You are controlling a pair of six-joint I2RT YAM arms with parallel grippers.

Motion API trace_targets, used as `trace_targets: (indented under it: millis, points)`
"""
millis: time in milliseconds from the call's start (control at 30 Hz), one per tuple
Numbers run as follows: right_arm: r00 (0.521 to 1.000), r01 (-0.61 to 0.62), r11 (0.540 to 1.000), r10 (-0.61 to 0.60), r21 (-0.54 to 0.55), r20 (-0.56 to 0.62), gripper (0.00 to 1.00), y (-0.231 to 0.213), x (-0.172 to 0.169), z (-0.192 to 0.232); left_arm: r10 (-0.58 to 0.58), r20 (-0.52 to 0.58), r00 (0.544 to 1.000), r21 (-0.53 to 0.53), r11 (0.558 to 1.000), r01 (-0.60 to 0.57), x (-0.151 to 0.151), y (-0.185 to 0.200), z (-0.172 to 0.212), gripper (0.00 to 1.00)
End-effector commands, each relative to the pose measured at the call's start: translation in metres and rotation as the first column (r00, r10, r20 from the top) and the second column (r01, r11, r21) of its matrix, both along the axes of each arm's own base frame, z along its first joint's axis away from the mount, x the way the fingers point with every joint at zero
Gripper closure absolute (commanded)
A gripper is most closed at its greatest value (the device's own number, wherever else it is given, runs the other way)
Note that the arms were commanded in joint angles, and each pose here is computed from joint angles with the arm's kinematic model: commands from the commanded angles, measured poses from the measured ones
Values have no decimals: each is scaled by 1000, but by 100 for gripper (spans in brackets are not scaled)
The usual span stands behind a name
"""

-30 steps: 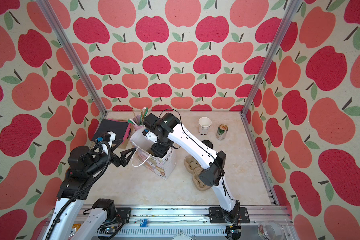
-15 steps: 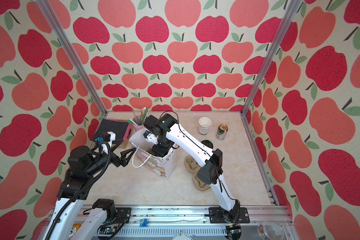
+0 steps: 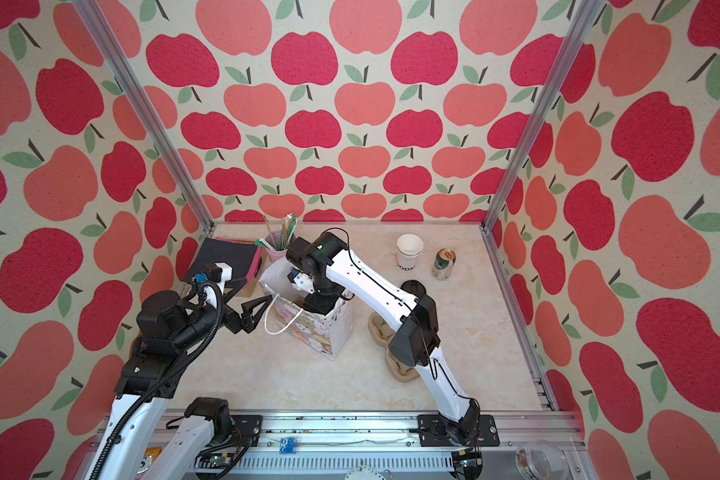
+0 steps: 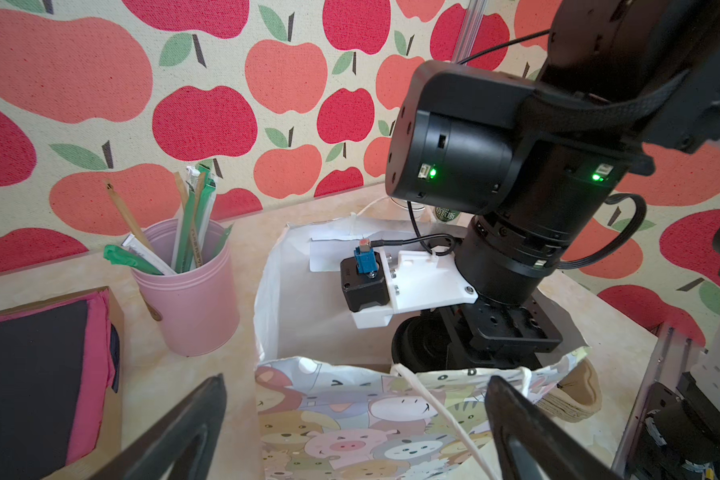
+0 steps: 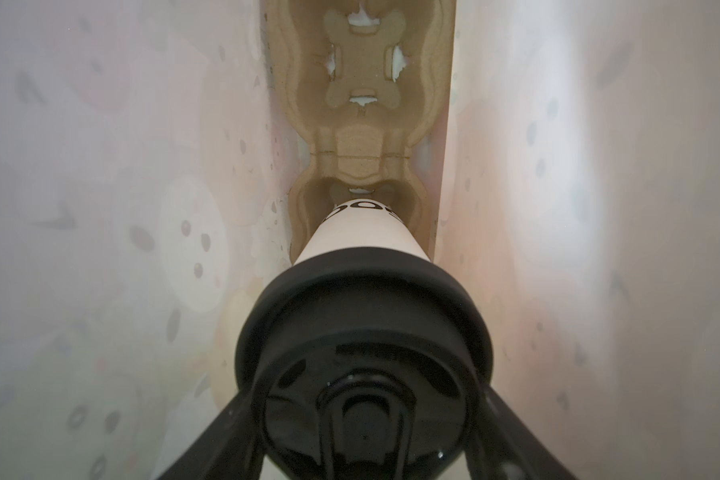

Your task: Pack the takeout coffee

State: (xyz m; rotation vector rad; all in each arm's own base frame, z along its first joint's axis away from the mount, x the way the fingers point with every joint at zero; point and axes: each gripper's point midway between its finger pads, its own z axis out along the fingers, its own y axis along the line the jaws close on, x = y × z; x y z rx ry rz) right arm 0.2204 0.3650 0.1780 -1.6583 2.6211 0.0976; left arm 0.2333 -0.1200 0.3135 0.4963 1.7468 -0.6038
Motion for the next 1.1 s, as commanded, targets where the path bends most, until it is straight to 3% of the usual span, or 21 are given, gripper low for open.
trace_targets:
  millis: [0, 767, 1067]
  points:
    - [1000, -7, 999, 6, -53, -17, 39, -5, 4, -16, 8, 21, 1000, -11, 1000, -8, 3, 1, 4, 1]
    - [999, -13, 993, 9, -119, -38, 38, -10, 3, -38, 10, 17, 1000, -10, 1000, -10, 3, 1, 2, 1]
    - [999, -24, 998, 22, -56, -27, 40, -4, 0, -25, 15, 14, 1000, -9, 1000, -15, 4, 2, 2, 1]
